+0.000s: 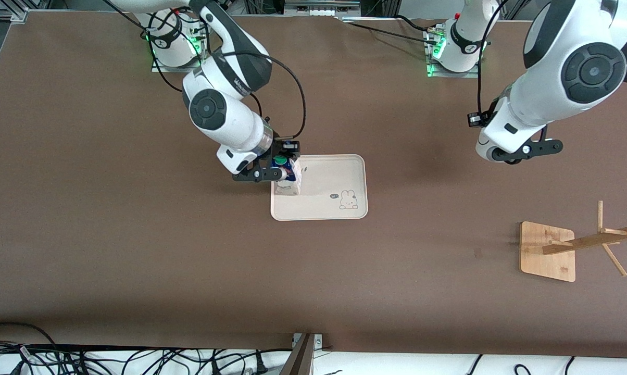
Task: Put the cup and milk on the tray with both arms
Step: 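Carry the carton onto the tray with the right gripper while the left lifts the mug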
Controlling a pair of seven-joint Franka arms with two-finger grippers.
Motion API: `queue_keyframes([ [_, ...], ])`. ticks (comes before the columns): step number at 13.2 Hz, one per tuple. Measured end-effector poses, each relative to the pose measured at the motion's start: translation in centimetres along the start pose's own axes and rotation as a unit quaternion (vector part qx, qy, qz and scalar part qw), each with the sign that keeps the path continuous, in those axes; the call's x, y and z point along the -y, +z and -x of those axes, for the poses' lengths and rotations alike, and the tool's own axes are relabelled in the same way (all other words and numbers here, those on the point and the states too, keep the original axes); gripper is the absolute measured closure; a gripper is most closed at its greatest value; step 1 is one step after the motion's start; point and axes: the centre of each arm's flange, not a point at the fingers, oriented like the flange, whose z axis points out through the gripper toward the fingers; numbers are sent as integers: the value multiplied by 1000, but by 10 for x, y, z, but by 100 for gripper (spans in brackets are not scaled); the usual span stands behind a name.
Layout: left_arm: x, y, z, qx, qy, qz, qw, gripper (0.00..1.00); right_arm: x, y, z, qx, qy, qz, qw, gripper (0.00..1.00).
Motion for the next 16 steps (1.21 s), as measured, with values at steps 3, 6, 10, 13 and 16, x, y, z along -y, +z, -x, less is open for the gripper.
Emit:
queue_keyframes([
  [3,-11,3,3,12,11,3,1000,93,1,21,0,8,-22,7,1000,54],
  [6,-11,2,4,19,12,6,1000,93,7,20,3,7,-29,6,1000,54],
  [10,-11,3,4,21,12,6,1000,93,8,20,3,6,-31,7,999,43],
  [13,-11,3,4,22,12,6,1000,93,9,18,2,4,-33,6,999,15],
  [16,-11,3,3,23,12,6,1000,93,17,-16,7,-6,-43,5,999,0],
])
